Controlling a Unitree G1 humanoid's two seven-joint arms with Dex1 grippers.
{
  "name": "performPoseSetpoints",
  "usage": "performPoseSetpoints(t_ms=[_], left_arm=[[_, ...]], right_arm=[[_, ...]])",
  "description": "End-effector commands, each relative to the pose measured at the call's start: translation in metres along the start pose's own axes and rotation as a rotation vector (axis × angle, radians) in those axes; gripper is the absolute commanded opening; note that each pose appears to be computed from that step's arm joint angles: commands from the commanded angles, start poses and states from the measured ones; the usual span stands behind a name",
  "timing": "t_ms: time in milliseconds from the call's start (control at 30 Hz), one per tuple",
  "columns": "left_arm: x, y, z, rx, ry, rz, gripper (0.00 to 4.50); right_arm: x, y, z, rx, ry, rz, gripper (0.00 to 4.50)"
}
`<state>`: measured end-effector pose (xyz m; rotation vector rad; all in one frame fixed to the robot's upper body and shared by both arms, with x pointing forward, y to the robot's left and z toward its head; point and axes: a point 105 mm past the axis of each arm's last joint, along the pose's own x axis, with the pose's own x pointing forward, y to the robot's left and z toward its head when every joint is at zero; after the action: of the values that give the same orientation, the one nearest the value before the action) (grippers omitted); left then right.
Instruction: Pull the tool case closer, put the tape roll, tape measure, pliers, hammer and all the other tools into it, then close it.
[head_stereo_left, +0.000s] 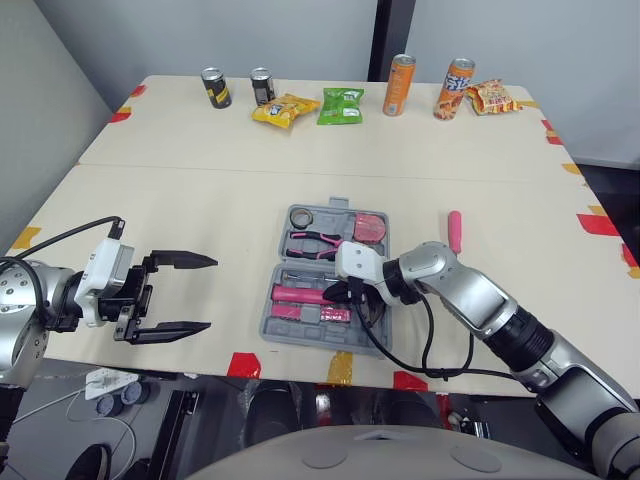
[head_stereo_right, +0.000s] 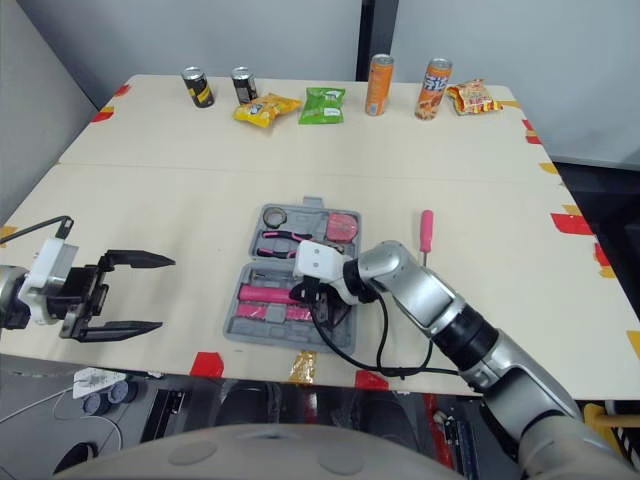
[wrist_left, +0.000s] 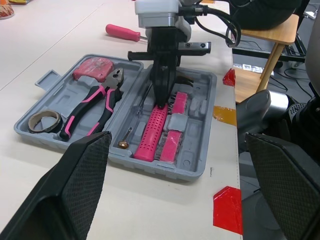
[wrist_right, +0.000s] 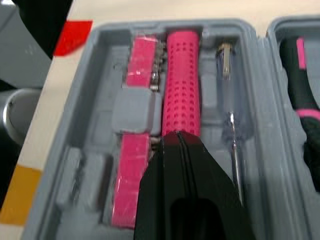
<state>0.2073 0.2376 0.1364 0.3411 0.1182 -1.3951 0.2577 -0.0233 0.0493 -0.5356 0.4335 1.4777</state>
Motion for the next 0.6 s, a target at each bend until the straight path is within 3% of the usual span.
performPoseSetpoints(t_ms=[33, 267, 467, 600], left_arm=[[-0.007, -0.002, 0.004, 0.033, 0.014, -0.021, 4.50], [-0.007, -0.001, 0.003, 0.015, -0.001, 0.003, 4.50], [-0.010, 0.009, 0.006, -0.006, -0.043, 0.116, 4.50], [-0.020, 0.022, 0.000, -0.054, -0.060, 0.253, 4.50]], right_arm=[[0.002, 0.004, -0.016, 0.008, 0.066, 0.007, 0.02], [-0.013, -0.002, 0.016, 0.007, -0.134, -0.045, 0.02], [-0.061, -0.018, 0.042, 0.039, -0.403, -0.219, 0.02], [-0.101, -0.024, 0.020, 0.118, -0.479, -0.389, 0.02]])
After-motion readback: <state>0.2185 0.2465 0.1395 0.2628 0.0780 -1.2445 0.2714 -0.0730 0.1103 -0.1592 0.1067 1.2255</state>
